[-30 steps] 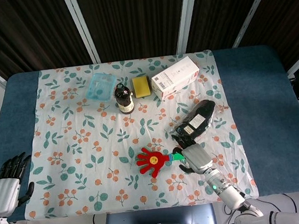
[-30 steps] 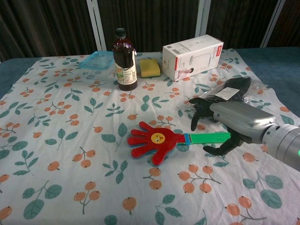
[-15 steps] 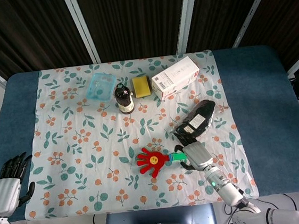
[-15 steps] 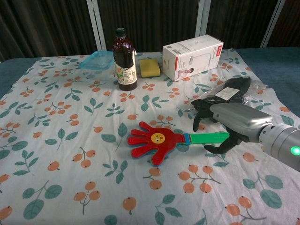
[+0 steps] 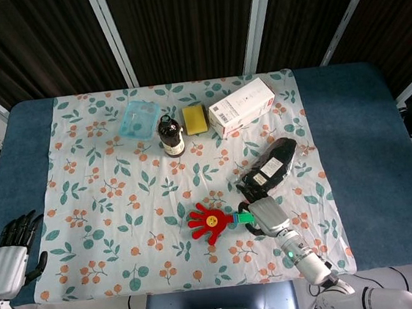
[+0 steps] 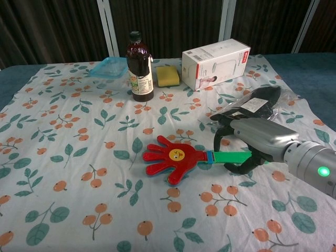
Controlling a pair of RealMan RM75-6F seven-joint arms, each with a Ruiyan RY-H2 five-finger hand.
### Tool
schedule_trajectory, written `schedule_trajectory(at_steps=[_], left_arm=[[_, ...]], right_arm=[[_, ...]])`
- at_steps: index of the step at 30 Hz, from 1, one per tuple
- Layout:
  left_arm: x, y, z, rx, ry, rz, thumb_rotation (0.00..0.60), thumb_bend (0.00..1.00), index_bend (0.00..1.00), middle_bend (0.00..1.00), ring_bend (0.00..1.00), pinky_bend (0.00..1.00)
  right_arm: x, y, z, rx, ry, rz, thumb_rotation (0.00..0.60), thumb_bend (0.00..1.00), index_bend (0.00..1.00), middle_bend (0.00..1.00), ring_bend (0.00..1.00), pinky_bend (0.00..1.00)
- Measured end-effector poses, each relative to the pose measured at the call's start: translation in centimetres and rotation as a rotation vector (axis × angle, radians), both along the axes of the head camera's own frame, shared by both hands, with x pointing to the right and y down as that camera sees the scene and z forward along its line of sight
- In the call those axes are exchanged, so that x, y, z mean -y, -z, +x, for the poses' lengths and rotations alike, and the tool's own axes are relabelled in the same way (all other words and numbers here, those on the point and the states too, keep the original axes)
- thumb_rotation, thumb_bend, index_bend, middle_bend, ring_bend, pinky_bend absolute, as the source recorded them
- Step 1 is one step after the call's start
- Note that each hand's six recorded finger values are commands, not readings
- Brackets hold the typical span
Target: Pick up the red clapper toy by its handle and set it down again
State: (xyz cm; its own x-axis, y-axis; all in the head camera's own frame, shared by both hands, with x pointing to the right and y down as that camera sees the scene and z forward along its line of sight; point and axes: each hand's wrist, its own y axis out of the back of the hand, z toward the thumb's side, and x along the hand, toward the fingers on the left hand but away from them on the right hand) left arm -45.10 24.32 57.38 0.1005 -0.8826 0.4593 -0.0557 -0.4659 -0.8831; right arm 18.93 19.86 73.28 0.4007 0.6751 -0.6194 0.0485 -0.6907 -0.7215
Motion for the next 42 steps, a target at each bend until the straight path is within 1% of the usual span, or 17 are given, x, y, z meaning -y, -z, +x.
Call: schedule_trajectory(at_steps=[4, 8, 11, 13, 15, 19, 21, 22, 25, 29, 32, 35, 38, 41, 42], left_arm=[[0.0, 0.1, -0.1, 0.000, 0.000, 0.002, 0.600, 0.45, 0.00, 0.00, 0.00, 0.10], [-0.1, 0.1, 0.0, 0.001, -0.002, -0.003, 0.600, 0.45, 0.00, 0.00, 0.00, 0.10], [-0.1, 0.1, 0.0, 0.002, -0.001, -0.001, 0.600, 0.45, 0.00, 0.00, 0.00, 0.10], [-0.1, 0.1, -0.1, 0.002, 0.001, 0.000, 0.600, 0.45, 0.00, 0.00, 0.00, 0.10], [0.0, 0.1, -0.1, 0.003, 0.002, 0.001, 0.600, 0.45, 0.00, 0.00, 0.00, 0.10], [0.0, 0.0, 0.0, 0.005, 0.000, -0.002, 0.600, 0.45, 0.00, 0.00, 0.00, 0.10], [-0.1, 0.0, 0.0, 0.006, -0.001, -0.002, 0.600, 0.45, 0.00, 0.00, 0.00, 0.10], [-0.1, 0.0, 0.0, 0.006, -0.001, -0.003, 0.600, 0.45, 0.00, 0.00, 0.00, 0.10], [0.0, 0.0, 0.0, 0.007, -0.001, -0.003, 0.600, 0.45, 0.00, 0.00, 0.00, 0.10], [-0.1, -0.1, 0.0, 0.008, 0.002, -0.004, 0.600, 0.45, 0.00, 0.00, 0.00, 0.10], [0.0, -0.1, 0.0, 0.008, 0.001, -0.006, 0.600, 0.45, 0.00, 0.00, 0.00, 0.10], [0.0, -0.1, 0.0, 0.009, 0.001, -0.007, 0.600, 0.45, 0.00, 0.00, 0.00, 0.10], [0.0, -0.1, 0.0, 0.010, 0.002, -0.006, 0.600, 0.45, 0.00, 0.00, 0.00, 0.10], [0.0, -0.2, 0.0, 0.013, 0.003, -0.009, 0.600, 0.45, 0.00, 0.00, 0.00, 0.10], [-0.1, -0.2, -0.1, 0.014, 0.004, -0.011, 0.600, 0.45, 0.00, 0.00, 0.00, 0.10]], right_arm=[[0.1, -0.1, -0.1, 0.003, -0.012, 0.004, 0.600, 0.46, 0.59, 0.01, 0.00, 0.00], [0.1, -0.1, -0.1, 0.003, -0.019, 0.002, 0.600, 0.47, 0.63, 0.07, 0.00, 0.00], [0.2, 0.0, -0.2, 0.007, -0.023, 0.006, 0.600, 0.48, 0.68, 0.13, 0.00, 0.00], [0.4, 0.3, -0.3, 0.021, -0.031, 0.021, 0.600, 0.49, 0.73, 0.23, 0.02, 0.01], [0.6, 0.8, -0.4, 0.045, -0.043, 0.042, 0.600, 0.49, 0.78, 0.33, 0.10, 0.08], [0.9, 1.9, -0.6, 0.110, -0.067, 0.083, 0.600, 0.50, 0.86, 0.48, 0.38, 0.42], [1.0, 2.4, -0.7, 0.148, -0.080, 0.101, 0.600, 0.50, 0.89, 0.55, 0.49, 0.52], [1.0, 2.6, -0.7, 0.163, -0.086, 0.106, 0.600, 0.50, 0.90, 0.58, 0.53, 0.56], [1.1, 2.9, -0.8, 0.215, -0.109, 0.110, 0.600, 0.50, 0.91, 0.64, 0.62, 0.67], [1.0, 3.2, -0.8, 0.288, -0.154, 0.089, 0.600, 0.50, 0.91, 0.68, 0.70, 0.77], [0.9, 3.3, -0.7, 0.356, -0.210, 0.056, 0.600, 0.50, 0.91, 0.69, 0.72, 0.80], [0.9, 3.4, -0.6, 0.448, -0.290, 0.013, 0.600, 0.50, 0.91, 0.70, 0.73, 0.81], [0.8, 3.8, -0.4, 0.578, -0.385, -0.046, 0.600, 0.50, 0.90, 0.70, 0.73, 0.82], [0.5, 4.5, -0.2, 0.745, -0.485, -0.120, 0.600, 0.50, 0.87, 0.70, 0.72, 0.82], [0.4, 4.8, 0.0, 0.824, -0.527, -0.148, 0.600, 0.50, 0.86, 0.70, 0.72, 0.82]])
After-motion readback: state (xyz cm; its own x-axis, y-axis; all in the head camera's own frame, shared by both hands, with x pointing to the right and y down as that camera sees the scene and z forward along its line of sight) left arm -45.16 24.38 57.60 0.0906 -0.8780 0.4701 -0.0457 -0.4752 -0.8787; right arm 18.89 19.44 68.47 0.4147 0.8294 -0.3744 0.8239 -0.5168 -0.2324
